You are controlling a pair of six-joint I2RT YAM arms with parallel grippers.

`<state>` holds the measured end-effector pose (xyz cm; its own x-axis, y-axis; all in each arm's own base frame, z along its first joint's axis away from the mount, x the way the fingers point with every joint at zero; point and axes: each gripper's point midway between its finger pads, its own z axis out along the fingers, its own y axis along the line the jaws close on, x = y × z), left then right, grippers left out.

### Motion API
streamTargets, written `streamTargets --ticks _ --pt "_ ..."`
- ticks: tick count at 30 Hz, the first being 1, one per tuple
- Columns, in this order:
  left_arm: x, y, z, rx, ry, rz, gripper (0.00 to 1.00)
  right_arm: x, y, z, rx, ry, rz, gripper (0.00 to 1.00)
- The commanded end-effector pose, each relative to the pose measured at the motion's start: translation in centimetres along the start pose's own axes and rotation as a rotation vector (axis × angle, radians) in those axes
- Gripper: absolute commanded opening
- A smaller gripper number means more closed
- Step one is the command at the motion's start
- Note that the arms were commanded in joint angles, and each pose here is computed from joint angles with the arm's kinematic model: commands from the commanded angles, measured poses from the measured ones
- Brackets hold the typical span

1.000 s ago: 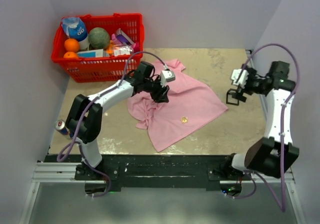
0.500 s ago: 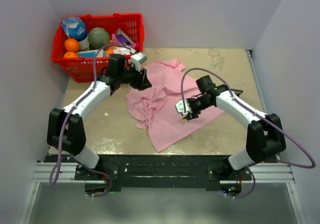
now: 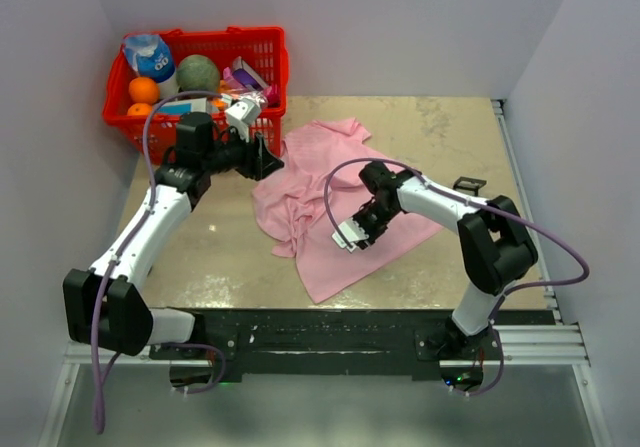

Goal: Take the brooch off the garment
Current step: Pick up the brooch from the clothes.

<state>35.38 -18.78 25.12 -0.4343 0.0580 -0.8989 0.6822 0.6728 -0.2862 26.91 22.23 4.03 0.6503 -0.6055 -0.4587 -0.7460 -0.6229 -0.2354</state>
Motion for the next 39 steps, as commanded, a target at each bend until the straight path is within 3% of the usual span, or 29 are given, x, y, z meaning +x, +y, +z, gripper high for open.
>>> streamTargets --ticks 1,10,17,31,37,38,39 --pt "-0.4 -0.1 -0.5 0.02 -0.032 0.019 0.52 0.9 -0.6 -2.5 -0.011 0.061 -0.088 0.35" --pt "-0.4 0.2 -0.1 0.031 -0.035 0.012 0.53 2.9 1.9 -2.3 -0.101 0.116 -0.12 0.37" --pt "-0.5 0.2 0.2 0.045 -0.034 0.011 0.53 3.6 0.6 -1.7 -0.055 0.123 -0.08 0.36" --pt "-0.1 0.3 0.4 0.051 -0.026 0.004 0.53 4.7 1.2 -0.4 -0.119 0.143 -0.087 0.22" --pt "-0.2 0.1 0.5 0.065 -0.027 0.005 0.53 5.2 1.4 0.2 -0.127 0.158 -0.077 0.11" --pt "-0.1 0.1 0.5 0.068 -0.025 0.003 0.53 5.2 1.4 0.1 -0.126 0.159 -0.071 0.02" --pt "0.0 0.0 0.6 0.075 -0.021 0.013 0.53 5.0 1.6 0.1 -0.134 0.152 -0.062 0.0"
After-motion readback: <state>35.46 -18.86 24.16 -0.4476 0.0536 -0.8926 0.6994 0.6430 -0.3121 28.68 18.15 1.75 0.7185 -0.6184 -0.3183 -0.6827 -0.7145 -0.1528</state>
